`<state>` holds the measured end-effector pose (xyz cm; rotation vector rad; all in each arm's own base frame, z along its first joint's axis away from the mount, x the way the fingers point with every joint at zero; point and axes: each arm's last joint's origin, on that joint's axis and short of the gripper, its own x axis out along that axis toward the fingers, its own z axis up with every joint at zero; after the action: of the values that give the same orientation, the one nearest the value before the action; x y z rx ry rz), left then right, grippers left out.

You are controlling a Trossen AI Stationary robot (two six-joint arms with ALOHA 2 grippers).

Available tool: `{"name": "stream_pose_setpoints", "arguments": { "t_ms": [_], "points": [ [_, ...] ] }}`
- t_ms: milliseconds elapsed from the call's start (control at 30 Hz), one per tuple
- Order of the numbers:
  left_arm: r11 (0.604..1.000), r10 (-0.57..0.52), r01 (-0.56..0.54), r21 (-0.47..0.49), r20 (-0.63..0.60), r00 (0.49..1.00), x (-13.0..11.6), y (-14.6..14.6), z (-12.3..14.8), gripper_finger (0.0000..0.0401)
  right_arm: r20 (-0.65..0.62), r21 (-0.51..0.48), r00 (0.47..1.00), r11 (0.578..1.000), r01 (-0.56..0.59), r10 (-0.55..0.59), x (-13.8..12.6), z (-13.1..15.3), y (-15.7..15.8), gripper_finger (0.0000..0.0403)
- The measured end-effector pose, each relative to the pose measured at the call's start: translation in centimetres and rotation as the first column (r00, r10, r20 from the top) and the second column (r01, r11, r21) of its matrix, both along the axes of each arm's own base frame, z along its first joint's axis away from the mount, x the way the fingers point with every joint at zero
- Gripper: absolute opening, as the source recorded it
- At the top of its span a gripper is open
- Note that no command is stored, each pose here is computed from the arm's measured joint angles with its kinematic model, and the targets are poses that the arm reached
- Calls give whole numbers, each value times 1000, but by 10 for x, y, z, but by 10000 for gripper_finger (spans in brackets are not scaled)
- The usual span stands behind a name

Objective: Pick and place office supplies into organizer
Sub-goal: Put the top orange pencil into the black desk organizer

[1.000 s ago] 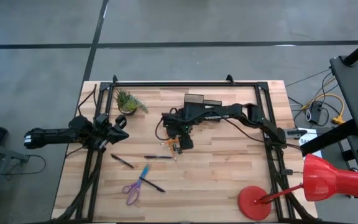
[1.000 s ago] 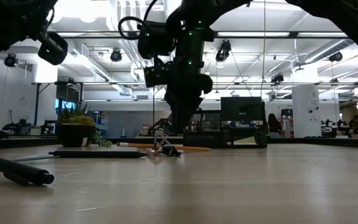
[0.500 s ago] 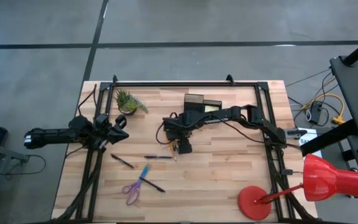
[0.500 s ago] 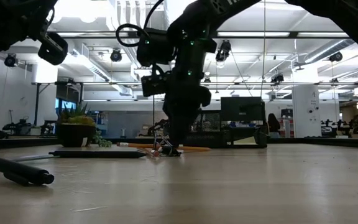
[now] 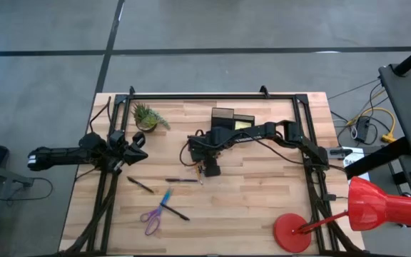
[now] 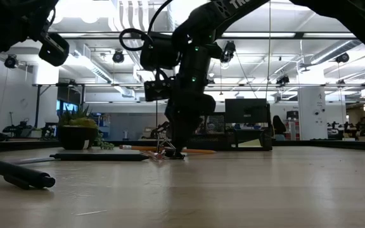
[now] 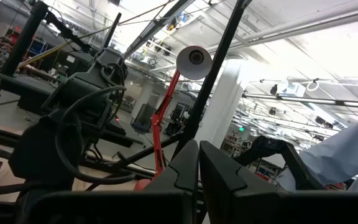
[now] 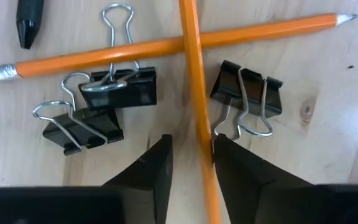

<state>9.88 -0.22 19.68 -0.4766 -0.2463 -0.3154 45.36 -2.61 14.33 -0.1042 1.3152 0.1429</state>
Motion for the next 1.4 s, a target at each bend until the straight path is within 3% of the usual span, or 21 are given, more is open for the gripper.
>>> {"name": "stream_pose_setpoints", "arguments": {
  "t_ms": [267, 500, 667, 733, 800, 867, 967, 1067, 1267, 1333, 1400],
  "points": [
    [1000, 0, 0, 0, 1, 1000, 0, 0, 0, 0, -2, -5, 1000, 1000, 26, -26, 0, -1, 0, 54],
    [1000, 0, 0, 0, 0, 1000, 0, 0, 0, 0, 9, 42, 980, 979, 200, -201, 1, 3, -1, 16],
    [1000, 0, 0, 0, 0, 1000, 0, 0, 0, 0, 173, 101, 930, 946, 310, -323, 9, 33, 2, 15],
    [1000, 0, 0, 0, 0, 1000, 0, 0, 0, 0, 280, 106, 873, 917, 385, -399, 11, 54, 2, 15],
    [1000, 0, 0, 0, 0, 1000, 0, 0, 0, 0, 400, 75, 783, 868, 490, -477, 11, 77, 2, 14],
    [1000, 0, 0, 0, 0, 1000, 0, 0, 0, 0, 541, 50, 652, 794, 606, -531, 7, 99, 2, 14],
    [1000, 0, 0, 0, 0, 1000, 0, 0, 0, 0, 681, 106, 454, 691, 715, -574, -4, 124, -3, 14],
    [1000, 0, 0, 0, 1, 1000, 0, 0, 0, 0, 746, 150, 319, 614, 775, -584, -19, 129, -14, 14],
    [1000, 0, 0, 0, 0, 1000, 0, 0, 0, 0, 813, 165, 107, 401, 901, -572, -57, 122, -42, 13],
    [1000, 0, 0, 0, 0, 1000, 0, 0, 0, 0, 822, 167, 80, 374, 912, -563, -65, 117, -51, 13],
    [1000, 0, 0, 0, 1, 1000, 0, 0, 0, 0, 838, 149, 85, 376, 914, -539, -68, 109, -58, 13]
  ]
}}
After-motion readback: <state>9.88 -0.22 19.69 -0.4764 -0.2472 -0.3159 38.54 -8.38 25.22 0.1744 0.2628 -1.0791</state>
